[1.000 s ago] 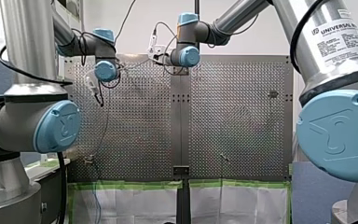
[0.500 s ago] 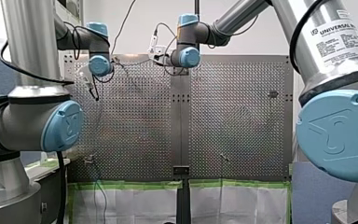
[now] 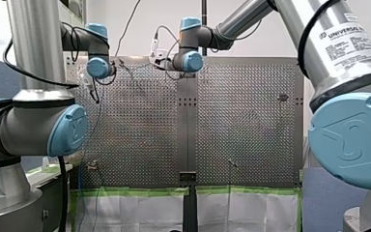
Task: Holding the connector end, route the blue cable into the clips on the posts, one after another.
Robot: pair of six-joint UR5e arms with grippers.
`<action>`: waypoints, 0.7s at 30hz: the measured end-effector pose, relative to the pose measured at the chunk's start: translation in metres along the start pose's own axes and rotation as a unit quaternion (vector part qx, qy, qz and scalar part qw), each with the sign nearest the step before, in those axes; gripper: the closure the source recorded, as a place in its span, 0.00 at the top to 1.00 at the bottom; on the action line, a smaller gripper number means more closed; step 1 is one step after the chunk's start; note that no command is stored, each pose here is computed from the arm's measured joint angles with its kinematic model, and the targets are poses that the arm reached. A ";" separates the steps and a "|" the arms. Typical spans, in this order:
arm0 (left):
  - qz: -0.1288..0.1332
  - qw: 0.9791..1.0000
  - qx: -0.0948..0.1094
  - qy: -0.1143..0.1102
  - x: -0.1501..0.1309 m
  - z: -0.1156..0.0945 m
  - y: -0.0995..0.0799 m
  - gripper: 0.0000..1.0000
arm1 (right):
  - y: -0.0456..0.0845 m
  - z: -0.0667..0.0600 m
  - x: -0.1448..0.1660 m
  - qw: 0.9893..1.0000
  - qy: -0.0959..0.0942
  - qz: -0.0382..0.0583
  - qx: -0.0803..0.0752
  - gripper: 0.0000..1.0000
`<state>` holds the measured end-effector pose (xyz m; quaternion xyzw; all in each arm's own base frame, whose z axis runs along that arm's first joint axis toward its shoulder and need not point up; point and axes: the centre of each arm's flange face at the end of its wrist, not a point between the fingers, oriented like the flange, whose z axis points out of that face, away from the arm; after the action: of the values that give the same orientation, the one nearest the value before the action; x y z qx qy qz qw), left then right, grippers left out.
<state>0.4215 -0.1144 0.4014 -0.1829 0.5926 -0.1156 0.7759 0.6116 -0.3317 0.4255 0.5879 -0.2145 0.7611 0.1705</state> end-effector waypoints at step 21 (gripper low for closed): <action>0.024 1.000 0.001 0.016 0.002 0.007 0.000 0.00 | -0.014 0.006 0.026 1.000 0.024 0.006 0.009 0.00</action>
<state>0.4291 -0.1141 0.4018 -0.1658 0.6091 -0.1008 0.7690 0.6180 -0.3226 0.4535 0.5695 -0.2074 0.7780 0.1658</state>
